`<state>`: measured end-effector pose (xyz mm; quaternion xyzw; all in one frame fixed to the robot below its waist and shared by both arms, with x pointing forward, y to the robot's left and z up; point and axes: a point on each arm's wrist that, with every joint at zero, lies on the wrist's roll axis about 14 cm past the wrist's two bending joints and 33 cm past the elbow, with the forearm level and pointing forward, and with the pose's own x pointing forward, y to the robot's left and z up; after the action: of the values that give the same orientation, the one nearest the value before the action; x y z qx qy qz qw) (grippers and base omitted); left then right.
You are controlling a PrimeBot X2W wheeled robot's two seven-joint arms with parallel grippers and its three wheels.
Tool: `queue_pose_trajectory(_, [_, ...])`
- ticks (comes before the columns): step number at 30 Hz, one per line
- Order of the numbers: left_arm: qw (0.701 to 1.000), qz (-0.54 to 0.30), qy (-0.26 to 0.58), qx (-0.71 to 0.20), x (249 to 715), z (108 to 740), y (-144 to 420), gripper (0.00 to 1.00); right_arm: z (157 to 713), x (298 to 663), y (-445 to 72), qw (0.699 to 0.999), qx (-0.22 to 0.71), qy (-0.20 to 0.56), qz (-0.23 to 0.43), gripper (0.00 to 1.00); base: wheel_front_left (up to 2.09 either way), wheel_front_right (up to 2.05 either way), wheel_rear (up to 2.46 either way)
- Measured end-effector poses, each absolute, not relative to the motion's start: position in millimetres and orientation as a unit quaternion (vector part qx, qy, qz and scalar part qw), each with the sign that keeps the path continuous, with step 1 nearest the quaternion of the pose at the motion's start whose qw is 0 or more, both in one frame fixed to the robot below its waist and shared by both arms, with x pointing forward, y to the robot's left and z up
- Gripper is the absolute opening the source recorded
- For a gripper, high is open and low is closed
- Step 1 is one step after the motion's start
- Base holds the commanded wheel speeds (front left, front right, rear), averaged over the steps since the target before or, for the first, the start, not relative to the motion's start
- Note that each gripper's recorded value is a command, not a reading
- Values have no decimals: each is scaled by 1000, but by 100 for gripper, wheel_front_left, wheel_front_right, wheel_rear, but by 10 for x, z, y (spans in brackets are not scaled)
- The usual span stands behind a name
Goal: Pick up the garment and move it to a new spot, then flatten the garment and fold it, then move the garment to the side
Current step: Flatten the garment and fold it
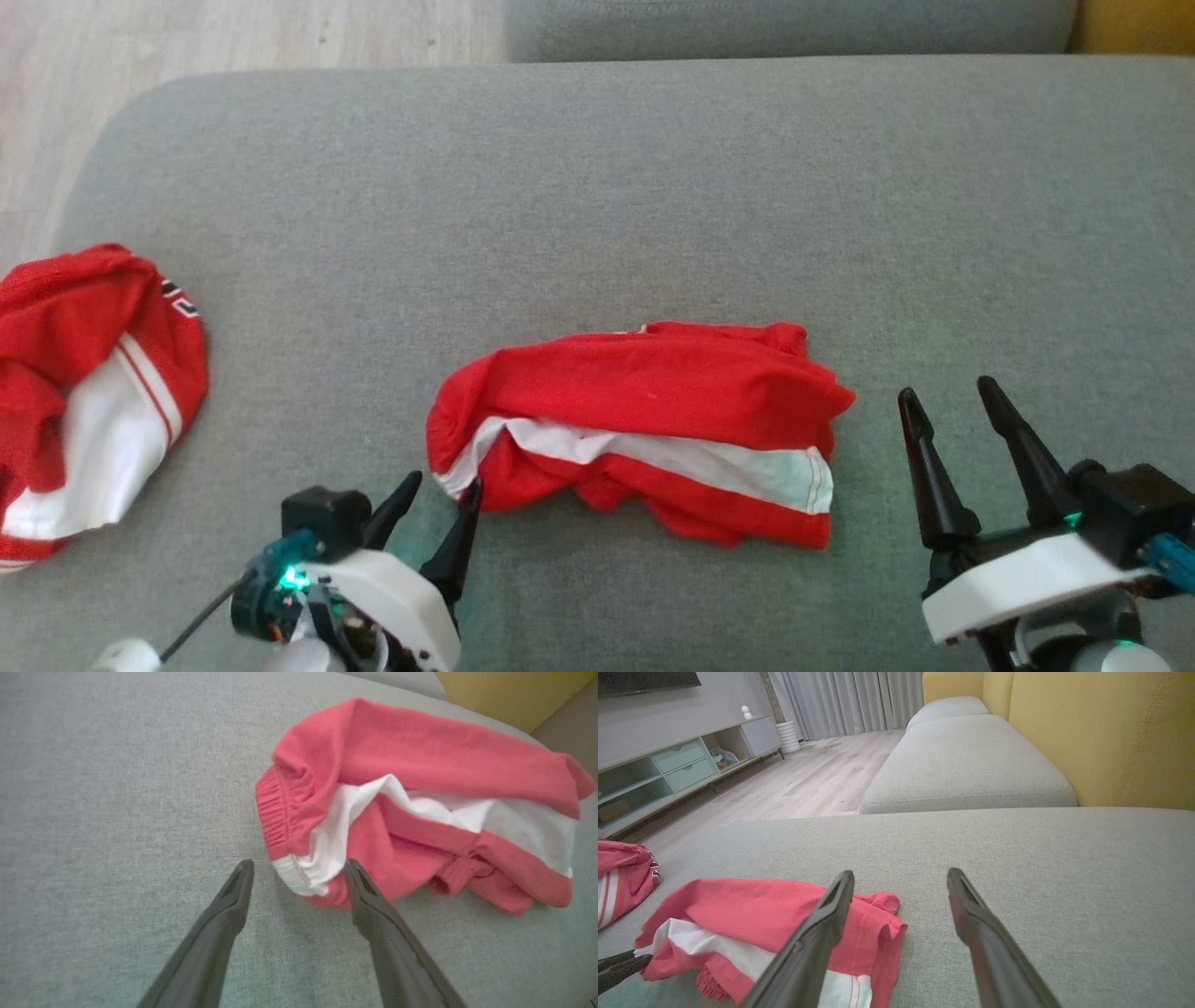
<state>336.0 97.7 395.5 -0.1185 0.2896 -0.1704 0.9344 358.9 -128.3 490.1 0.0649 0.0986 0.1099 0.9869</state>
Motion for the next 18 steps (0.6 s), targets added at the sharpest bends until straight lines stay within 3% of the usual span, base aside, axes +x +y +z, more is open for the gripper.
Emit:
queue_pose_trajectory(2, [931, -173, 297, -120, 3386, 3917, 958, 100, 4881, 3596, -1299, 987, 65, 101, 107, 100, 0, 0, 0])
queue_pose_trajectory(3, [930, -176, 297, -124, 3408, 3917, 940, 91, 4871, 3601, -1307, 987, 65, 103, 106, 100, 0, 0, 0])
queue_pose_trajectory(4, [931, -178, 294, -127, 3442, 3927, 926, 42, 4854, 3605, -1314, 987, 65, 105, 104, 100, 0, 0, 0])
queue_pose_trajectory(5, [931, -181, 290, -128, 3472, 3939, 912, 0, 4839, 3611, -1319, 987, 65, 107, 103, 100, 0, 0, 0])
queue_pose_trajectory(11, [930, -187, 288, -128, 3539, 3933, 901, 0, 4661, 3580, -1299, 982, 62, 142, 105, 100, 0, 0, 0])
queue_pose_trajectory(18, [931, -185, 289, -126, 3537, 3896, 924, 0, 4141, 3302, -935, 954, 64, 247, 156, 100, 0, 0, 0])
